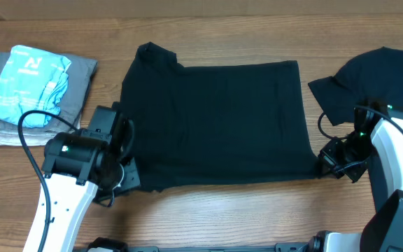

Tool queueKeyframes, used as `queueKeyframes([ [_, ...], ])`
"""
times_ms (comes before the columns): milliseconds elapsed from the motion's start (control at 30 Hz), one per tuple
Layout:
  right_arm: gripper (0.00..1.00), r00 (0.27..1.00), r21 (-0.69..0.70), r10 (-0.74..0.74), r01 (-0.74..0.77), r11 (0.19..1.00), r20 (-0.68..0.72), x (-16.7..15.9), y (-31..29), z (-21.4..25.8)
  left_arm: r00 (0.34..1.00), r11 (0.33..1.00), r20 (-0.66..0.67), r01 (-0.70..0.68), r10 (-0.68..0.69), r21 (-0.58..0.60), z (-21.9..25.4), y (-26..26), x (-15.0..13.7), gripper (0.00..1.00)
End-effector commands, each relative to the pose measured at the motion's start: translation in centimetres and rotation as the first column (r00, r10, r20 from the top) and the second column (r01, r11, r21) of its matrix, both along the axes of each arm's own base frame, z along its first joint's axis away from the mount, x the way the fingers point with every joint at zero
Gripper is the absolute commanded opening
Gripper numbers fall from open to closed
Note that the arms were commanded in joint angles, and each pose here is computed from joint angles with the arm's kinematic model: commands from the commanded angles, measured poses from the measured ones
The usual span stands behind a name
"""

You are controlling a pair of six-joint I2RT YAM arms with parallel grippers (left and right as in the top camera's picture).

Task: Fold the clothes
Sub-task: 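Lift the bottom hem with both grippers and fold it up toward the collar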

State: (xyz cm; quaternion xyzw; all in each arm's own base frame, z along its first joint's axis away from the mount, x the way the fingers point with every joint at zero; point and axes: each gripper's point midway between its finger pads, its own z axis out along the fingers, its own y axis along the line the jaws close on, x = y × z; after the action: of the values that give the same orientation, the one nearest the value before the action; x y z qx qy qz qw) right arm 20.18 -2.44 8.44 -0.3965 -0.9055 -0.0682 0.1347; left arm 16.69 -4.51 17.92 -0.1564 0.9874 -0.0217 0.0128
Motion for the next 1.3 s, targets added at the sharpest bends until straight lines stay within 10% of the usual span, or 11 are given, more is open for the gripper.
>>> queueKeyframes([
  [0,0.04,0.997,-0.018,0.010,-0.009,1.000,0.073,2.0,-0.4,1.3,0.999,0.999,-0.035,-0.009,0.011,0.048,-1.2,0.5,1.1,0.04],
  [467,0.04,0.967,-0.065,0.067,-0.052,0.997,0.246,7.2,1.1,1.0,0.995,0.998,-0.090,-0.030,0.034,0.050,-6.2,1.6,7.2,0.04],
  [1267,0.04,0.848,-0.113,0.166,-0.125,0.986,0.503,13.9,4.0,1.2,0.975,0.997,0.218,-0.018,0.034,-0.077,-5.5,1.3,15.2,0.04],
])
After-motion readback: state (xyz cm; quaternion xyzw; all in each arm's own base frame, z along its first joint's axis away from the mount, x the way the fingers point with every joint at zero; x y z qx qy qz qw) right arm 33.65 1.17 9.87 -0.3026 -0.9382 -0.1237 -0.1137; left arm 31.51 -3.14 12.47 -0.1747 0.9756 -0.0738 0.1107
